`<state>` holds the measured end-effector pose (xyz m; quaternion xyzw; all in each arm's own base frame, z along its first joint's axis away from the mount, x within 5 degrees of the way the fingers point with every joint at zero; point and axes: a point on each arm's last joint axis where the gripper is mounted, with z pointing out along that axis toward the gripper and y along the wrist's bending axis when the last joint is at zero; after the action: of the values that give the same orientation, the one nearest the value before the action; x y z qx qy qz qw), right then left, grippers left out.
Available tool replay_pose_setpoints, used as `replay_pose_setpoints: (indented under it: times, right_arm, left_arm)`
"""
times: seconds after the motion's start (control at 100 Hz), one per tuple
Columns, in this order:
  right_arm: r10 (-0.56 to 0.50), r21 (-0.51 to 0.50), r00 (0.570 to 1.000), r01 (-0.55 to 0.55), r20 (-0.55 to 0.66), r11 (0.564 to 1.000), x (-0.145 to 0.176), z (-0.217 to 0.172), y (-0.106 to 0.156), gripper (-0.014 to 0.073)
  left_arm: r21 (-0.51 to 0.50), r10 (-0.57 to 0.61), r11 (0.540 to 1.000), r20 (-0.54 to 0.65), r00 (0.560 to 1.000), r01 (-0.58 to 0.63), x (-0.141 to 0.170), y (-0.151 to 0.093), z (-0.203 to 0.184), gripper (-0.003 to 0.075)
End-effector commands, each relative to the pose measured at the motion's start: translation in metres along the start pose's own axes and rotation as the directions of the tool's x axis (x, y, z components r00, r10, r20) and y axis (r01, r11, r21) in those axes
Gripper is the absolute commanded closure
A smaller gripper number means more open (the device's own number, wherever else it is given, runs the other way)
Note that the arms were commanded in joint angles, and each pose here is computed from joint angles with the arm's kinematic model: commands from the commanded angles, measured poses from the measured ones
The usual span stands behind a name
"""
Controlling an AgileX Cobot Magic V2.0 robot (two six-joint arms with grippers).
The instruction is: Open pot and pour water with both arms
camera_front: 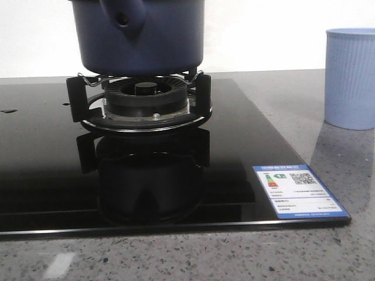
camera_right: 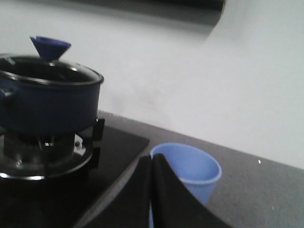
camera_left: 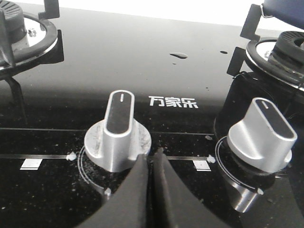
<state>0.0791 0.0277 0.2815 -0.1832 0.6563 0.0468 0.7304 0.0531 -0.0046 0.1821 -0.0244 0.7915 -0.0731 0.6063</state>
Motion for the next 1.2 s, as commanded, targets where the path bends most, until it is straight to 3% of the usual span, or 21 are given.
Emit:
replay_pose_setpoints:
  times: [0.0,0.16,0.32,0.36,0.45,0.59,0.71,0.86,1.19]
  right_arm:
    - [-0.01,0.033,1.0,0.01,0.0,0.999,-0.002,0.0,-0.003,0.0653]
    - [0.066,0.12,0.996,-0.06,-0.052,0.991,0.034,-0.002,-0.004,0.0653]
    - [0.077,0.194,0.992,-0.057,-0.098,0.979,0.076,-0.017,0.001,0.0653]
    - [0.092,0.219,0.981,-0.053,-0.171,0.974,0.083,-0.021,0.0,0.0653]
    - [0.108,0.252,0.968,-0.049,-0.225,0.967,0.09,-0.03,0.0,0.0653]
    - [0.217,0.292,0.932,-0.129,-0.291,0.948,0.101,-0.04,0.002,0.0653]
    - [0.192,0.289,0.938,-0.106,-0.287,0.951,0.1,-0.041,0.002,0.0653]
    - [0.085,0.256,0.945,-0.002,-0.316,0.967,0.1,-0.041,0.002,0.0653]
    - [0.085,0.256,0.946,-0.002,-0.314,0.967,0.1,-0.041,0.002,0.0653]
  left_arm:
    - [0.016,-0.025,1.0,0.015,1.0,0.025,0.009,0.0,0.002,0.0739]
    - [0.016,-0.025,1.0,0.015,1.0,0.025,0.009,0.0,0.002,0.0739]
    - [0.016,-0.025,1.0,0.015,1.0,0.025,0.009,0.0,0.002,0.0739]
    - [0.016,-0.025,1.0,0.015,1.0,0.025,0.009,0.0,0.002,0.074]
    - [0.016,-0.025,1.0,0.015,1.0,0.025,0.009,0.0,0.002,0.074]
    - [0.016,-0.025,1.0,0.015,1.0,0.025,0.009,0.0,0.002,0.074]
    - [0.016,-0.025,1.0,0.015,1.0,0.025,0.009,0.0,0.002,0.0739]
    - [0.016,-0.025,1.0,0.015,1.0,0.025,0.009,0.0,0.002,0.0739]
    - [0.016,-0.025,1.0,0.015,1.0,0.025,0.009,0.0,0.002,0.074]
